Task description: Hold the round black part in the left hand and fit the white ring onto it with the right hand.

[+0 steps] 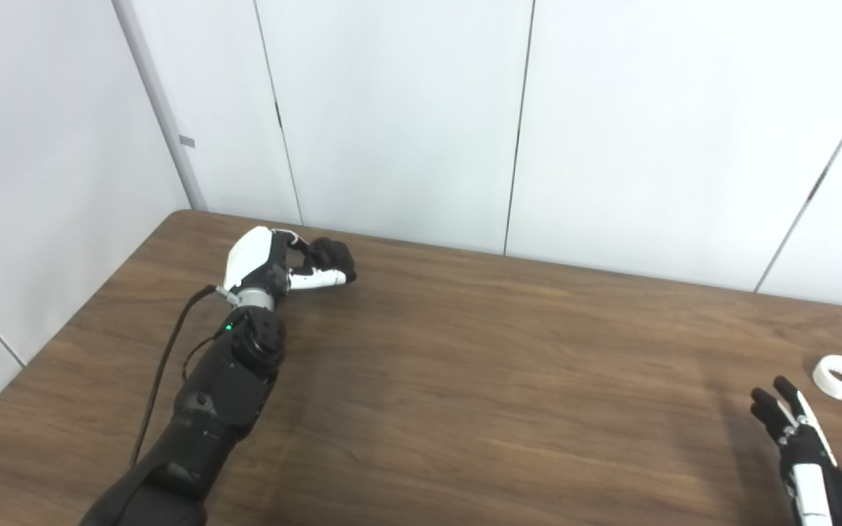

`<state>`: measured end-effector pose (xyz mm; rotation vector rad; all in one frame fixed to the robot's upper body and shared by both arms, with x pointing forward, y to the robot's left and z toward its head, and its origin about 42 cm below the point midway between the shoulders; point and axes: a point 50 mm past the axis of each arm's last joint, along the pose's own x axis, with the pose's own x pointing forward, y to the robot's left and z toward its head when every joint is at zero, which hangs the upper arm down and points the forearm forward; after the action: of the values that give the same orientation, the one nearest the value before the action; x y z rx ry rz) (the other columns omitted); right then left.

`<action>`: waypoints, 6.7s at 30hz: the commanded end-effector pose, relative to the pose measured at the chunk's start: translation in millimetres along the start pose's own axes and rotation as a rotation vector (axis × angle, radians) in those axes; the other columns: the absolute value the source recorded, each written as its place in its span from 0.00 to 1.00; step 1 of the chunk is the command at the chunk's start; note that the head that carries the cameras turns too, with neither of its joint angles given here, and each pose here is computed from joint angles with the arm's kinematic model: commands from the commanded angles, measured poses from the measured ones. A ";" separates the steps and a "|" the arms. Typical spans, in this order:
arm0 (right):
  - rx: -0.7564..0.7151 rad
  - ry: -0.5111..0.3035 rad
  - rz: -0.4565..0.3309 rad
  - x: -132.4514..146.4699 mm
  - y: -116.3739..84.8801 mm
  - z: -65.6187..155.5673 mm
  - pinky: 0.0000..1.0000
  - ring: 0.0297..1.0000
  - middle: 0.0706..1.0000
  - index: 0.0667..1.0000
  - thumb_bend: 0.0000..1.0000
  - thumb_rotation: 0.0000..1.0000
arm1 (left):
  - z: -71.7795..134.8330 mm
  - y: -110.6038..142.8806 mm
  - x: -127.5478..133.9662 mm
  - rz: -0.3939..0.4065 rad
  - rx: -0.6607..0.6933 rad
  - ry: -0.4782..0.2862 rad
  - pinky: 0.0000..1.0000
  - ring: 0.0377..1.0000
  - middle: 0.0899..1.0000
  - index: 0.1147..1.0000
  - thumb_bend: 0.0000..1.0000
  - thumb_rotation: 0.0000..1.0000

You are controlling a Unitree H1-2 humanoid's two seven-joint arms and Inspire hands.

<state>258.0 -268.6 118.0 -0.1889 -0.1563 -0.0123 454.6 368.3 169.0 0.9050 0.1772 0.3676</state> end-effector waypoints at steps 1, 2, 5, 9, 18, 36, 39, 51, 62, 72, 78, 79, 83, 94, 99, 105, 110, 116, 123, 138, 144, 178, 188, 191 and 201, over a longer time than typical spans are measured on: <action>0.037 0.051 -0.005 -14.8 5.7 -13.2 0.99 0.91 0.89 0.94 0.58 1.00 | 14.5 22.0 10.2 0.075 -0.017 -0.057 1.00 0.90 0.75 0.42 0.52 0.05; 0.042 0.053 -0.003 -14.9 5.8 -13.5 1.00 0.92 0.89 0.94 0.58 1.00 | 14.5 22.0 9.8 0.075 -0.016 -0.057 1.00 0.90 0.75 0.42 0.52 0.05; 0.018 0.054 -0.006 -15.8 4.9 -13.3 1.00 0.92 0.89 0.94 0.59 1.00 | 14.2 22.4 8.9 0.077 -0.012 -0.060 1.00 0.90 0.74 0.42 0.52 0.05; 0.022 0.053 -0.005 -15.7 4.8 -13.0 0.99 0.91 0.89 0.94 0.59 1.00 | 15.0 25.2 6.3 0.083 0.008 -0.076 1.00 0.90 0.74 0.42 0.52 0.05; 0.022 0.055 0.005 -14.6 7.6 -10.7 1.00 0.92 0.89 0.94 0.59 1.00 | 26.7 30.9 -14.5 0.080 0.015 -0.165 1.00 0.90 0.74 0.42 0.52 0.05; 0.035 0.062 -0.009 -12.2 16.6 -4.7 1.00 0.93 0.90 0.95 0.61 1.00 | 70.2 7.2 -110.5 -0.101 0.093 -0.447 1.00 0.85 0.73 0.42 0.52 0.05; 0.029 0.054 -0.016 -11.7 18.7 -3.4 1.00 0.92 0.89 0.95 0.57 1.00 | 78.1 -1.3 -130.9 -0.142 0.093 -0.489 1.00 0.86 0.74 0.42 0.52 0.05; 0.019 0.047 -0.023 -7.2 32.0 8.3 1.00 0.93 0.89 0.96 0.58 1.00 | 97.3 -26.4 -188.3 -0.221 0.142 -0.615 1.00 0.87 0.75 0.42 0.52 0.06; 0.030 0.025 -0.035 -2.0 48.4 27.3 1.00 0.94 0.90 0.97 0.55 1.00 | 92.4 -49.6 -221.5 -0.242 0.177 -0.686 1.00 0.84 0.73 0.42 0.52 0.06; 0.056 0.014 -0.049 0.5 54.7 39.0 1.00 0.93 0.90 0.97 0.54 1.00 | 76.6 -72.1 -236.7 -0.291 0.169 -0.667 1.00 0.86 0.74 0.42 0.52 0.06; 0.050 0.001 -0.057 -0.3 55.4 45.2 1.00 0.93 0.90 0.96 0.53 1.00 | 65.8 -84.5 -249.9 -0.352 0.174 -0.650 1.00 0.88 0.77 0.42 0.52 0.05; 0.048 0.000 -0.059 -0.5 55.2 45.6 1.00 0.92 0.90 0.96 0.53 1.00 | 65.1 -85.3 -251.1 -0.355 0.174 -0.649 1.00 0.88 0.77 0.42 0.52 0.05; 0.054 -0.001 -0.059 -1.6 54.3 47.3 1.00 0.91 0.90 0.96 0.53 1.00 | 60.0 -91.7 -255.5 -0.370 0.180 -0.645 1.00 0.88 0.78 0.42 0.52 0.06; 0.029 -0.005 -0.042 -2.4 45.2 48.2 0.97 0.93 0.90 0.91 0.48 1.00 | 47.2 -106.3 -260.2 -0.375 0.163 -0.610 1.00 0.88 0.77 0.42 0.52 0.06; -0.076 0.021 -0.071 -0.4 40.4 49.5 0.91 0.90 0.88 0.86 0.57 0.82 | 45.6 -107.5 -261.8 -0.370 0.152 -0.605 1.00 0.89 0.77 0.42 0.52 0.06; -0.163 0.002 -0.133 9.5 33.9 57.1 0.86 0.85 0.83 0.78 0.67 0.40 | 43.8 -107.9 -262.0 -0.363 0.146 -0.608 1.00 0.88 0.77 0.42 0.52 0.05; -0.322 -0.021 -0.198 24.8 21.2 65.1 0.89 0.86 0.82 0.68 0.77 0.25 | 42.1 -107.9 -262.4 -0.361 0.152 -0.608 1.00 0.87 0.76 0.42 0.52 0.05; -0.426 -0.032 -0.238 47.6 -2.5 73.2 0.88 0.85 0.82 0.66 0.83 0.22 | 40.7 -104.4 -261.2 -0.359 0.155 -0.610 1.00 0.87 0.76 0.42 0.52 0.05; -0.459 -0.018 -0.265 68.8 -26.5 76.4 0.82 0.84 0.82 0.64 0.87 0.20 | 38.3 -100.4 -257.8 -0.356 0.154 -0.597 1.00 0.87 0.75 0.42 0.52 0.06; -0.649 0.051 -0.271 117.1 -78.0 76.5 0.90 0.92 0.89 0.70 0.88 0.25 | 33.7 -97.4 -255.1 -0.353 0.167 -0.593 1.00 0.86 0.75 0.42 0.52 0.06; -0.664 0.075 -0.288 134.6 -90.6 70.5 0.96 0.94 0.91 0.70 0.88 0.21 | 30.1 -94.4 -252.8 -0.351 0.168 -0.593 1.00 0.86 0.75 0.42 0.52 0.06; -0.868 0.341 -0.275 187.2 -129.3 57.3 1.00 0.97 0.92 0.70 0.88 0.23 | 21.6 -81.1 -255.2 -0.361 0.169 -0.587 1.00 0.86 0.74 0.42 0.52 0.05; -0.870 0.351 -0.254 194.2 -125.2 54.4 1.00 0.97 0.91 0.67 0.90 0.24 | 22.2 -81.6 -255.4 -0.359 0.171 -0.589 1.00 0.86 0.74 0.42 0.52 0.05; -0.862 0.356 -0.242 196.5 -121.3 55.3 1.00 0.98 0.91 0.68 0.89 0.25 | 22.5 -81.8 -256.1 -0.359 0.171 -0.589 1.00 0.86 0.74 0.42 0.52 0.05; -0.867 0.363 -0.220 200.3 -115.4 55.7 1.00 0.99 0.92 0.69 0.87 0.26 | 25.4 -80.8 -257.9 -0.364 0.177 -0.586 1.00 0.87 0.74 0.42 0.52 0.06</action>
<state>432.7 -368.8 195.9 -1.0031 0.2669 -0.2918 248.0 197.5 123.2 1.0578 -0.2093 -0.2526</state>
